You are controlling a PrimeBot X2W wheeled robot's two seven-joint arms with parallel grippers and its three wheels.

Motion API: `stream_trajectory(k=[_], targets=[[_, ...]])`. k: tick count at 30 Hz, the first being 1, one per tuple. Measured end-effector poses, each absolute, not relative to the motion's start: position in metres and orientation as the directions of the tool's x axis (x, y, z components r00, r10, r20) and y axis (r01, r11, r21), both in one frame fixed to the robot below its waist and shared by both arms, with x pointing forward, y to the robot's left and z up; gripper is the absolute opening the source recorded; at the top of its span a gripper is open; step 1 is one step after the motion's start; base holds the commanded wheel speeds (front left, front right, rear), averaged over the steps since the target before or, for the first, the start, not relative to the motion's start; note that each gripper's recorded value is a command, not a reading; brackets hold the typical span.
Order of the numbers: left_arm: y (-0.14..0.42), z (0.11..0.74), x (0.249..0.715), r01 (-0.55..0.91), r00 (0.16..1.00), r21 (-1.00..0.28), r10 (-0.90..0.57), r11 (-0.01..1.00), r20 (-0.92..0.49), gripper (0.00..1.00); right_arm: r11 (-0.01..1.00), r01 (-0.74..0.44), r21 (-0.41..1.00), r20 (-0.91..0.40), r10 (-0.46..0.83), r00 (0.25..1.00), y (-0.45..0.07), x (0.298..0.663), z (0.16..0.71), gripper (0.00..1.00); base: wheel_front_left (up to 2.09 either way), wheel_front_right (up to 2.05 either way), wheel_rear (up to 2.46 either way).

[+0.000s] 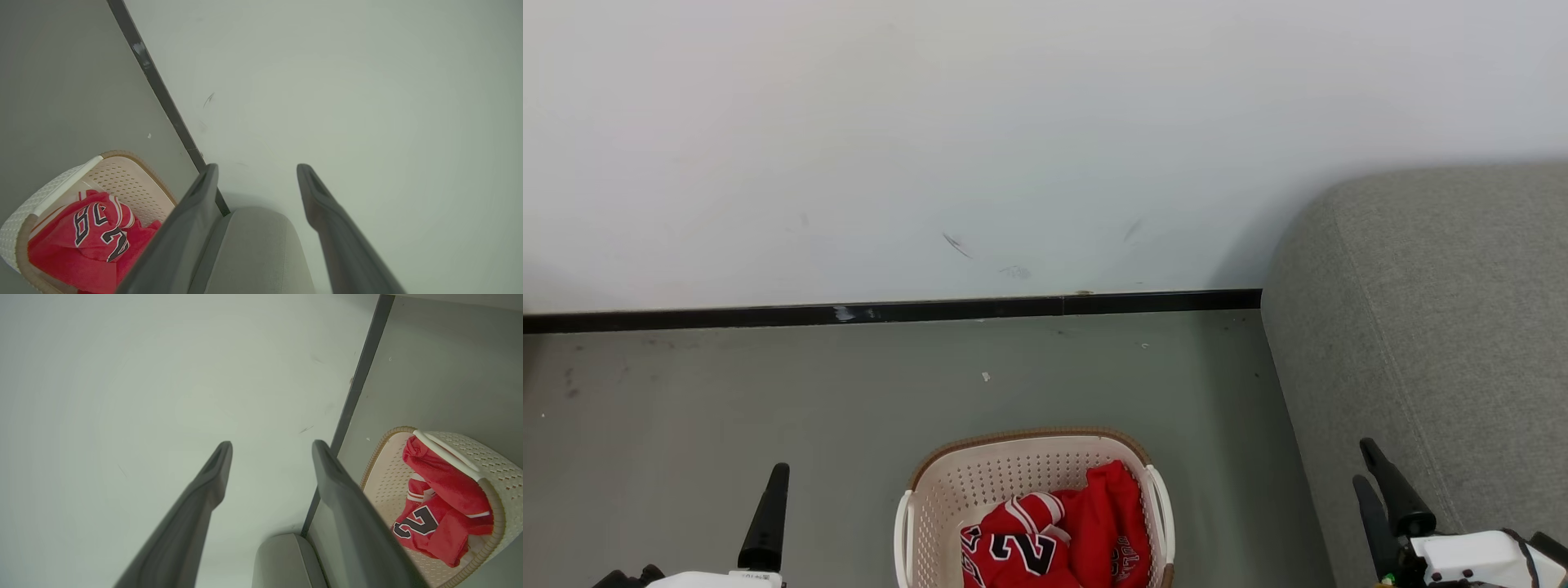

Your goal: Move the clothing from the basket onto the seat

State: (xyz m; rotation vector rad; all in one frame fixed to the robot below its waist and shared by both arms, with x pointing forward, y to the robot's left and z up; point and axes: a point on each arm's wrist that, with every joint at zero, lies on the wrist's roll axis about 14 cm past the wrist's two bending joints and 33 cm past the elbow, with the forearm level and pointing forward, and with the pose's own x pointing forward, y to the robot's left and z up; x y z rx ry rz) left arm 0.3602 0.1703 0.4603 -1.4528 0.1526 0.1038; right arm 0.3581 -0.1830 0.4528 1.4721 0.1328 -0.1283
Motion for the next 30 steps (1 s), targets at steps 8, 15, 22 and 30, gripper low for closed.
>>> stream_trajectory(k=[8, 15, 22, 30], targets=[[0.171, 0.469, 0.364, -0.13, 0.991, -0.963, -0.011, 0.236, -0.136, 1.0, 0.225, 0.132, 0.965, -0.136, 0.0, 0.991, -0.182, 0.362, 0.461, 1.0, 0.0, 0.0, 0.0], [0.167, 0.479, 0.366, -0.092, 0.994, -0.927, -0.018, 0.365, -0.105, 1.0, 0.34, 0.101, 0.935, -0.111, 0.01, 0.994, -0.178, 0.363, 0.467, 1.0, 0.0, 0.0, 0.0], [0.161, 0.488, 0.367, -0.051, 0.997, -0.87, -0.029, 0.491, -0.075, 1.0, 0.45, 0.059, 0.891, -0.086, 0.04, 0.996, -0.167, 0.364, 0.472, 1.0, 0.0, 0.0, 0.0], [0.153, 0.497, 0.367, 0.001, 0.998, -0.778, -0.055, 0.628, -0.043, 1.0, 0.56, 0.018, 0.828, -0.062, 0.059, 0.996, -0.161, 0.364, 0.477, 1.0, 0.0, 0.0, 0.0]])
